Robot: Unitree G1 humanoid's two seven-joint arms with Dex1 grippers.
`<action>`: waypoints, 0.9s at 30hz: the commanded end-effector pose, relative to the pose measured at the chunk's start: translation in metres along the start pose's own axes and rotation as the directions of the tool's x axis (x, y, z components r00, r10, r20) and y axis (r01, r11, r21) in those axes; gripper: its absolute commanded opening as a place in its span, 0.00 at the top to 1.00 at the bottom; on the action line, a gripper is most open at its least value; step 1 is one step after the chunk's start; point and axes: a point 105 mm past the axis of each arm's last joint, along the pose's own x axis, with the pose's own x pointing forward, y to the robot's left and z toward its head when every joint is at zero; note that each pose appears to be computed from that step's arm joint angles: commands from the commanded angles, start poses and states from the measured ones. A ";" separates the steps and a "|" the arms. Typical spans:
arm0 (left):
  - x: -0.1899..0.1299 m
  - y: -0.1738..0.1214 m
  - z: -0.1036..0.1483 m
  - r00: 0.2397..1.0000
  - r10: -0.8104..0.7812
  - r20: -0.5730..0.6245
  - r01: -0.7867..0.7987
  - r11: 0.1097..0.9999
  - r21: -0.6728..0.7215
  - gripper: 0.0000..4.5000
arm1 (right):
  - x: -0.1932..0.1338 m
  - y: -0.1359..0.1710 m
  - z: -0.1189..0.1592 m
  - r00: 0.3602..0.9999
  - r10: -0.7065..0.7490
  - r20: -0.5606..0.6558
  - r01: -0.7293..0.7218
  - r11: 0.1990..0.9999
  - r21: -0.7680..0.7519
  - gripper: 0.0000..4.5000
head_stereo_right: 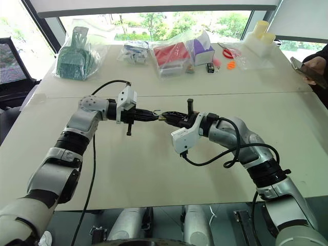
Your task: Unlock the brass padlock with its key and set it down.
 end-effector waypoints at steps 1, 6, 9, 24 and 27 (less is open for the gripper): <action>-0.017 0.002 -0.003 0.998 0.052 -0.029 -0.051 0.998 0.034 0.99 | 0.001 0.012 -0.019 0.998 0.015 -0.062 -0.013 0.999 0.030 1.00; -0.032 0.001 -0.013 0.987 0.142 -0.075 -0.139 0.989 0.040 0.99 | 0.005 0.038 -0.047 0.981 0.094 -0.169 -0.089 0.995 0.040 1.00; -0.038 -0.005 -0.013 0.984 0.171 -0.058 -0.169 0.985 0.023 0.99 | 0.010 0.046 -0.051 0.977 0.121 -0.177 -0.113 0.992 0.058 1.00; -0.054 -0.035 -0.010 0.967 0.248 -0.061 -0.250 0.968 -0.032 1.00 | -0.026 0.043 -0.039 0.957 0.263 -0.120 -0.222 0.935 0.278 0.01; -0.058 -0.041 -0.010 0.964 0.257 -0.071 -0.260 0.965 -0.036 1.00 | -0.040 0.030 -0.036 0.964 0.243 -0.109 -0.169 0.875 0.453 0.01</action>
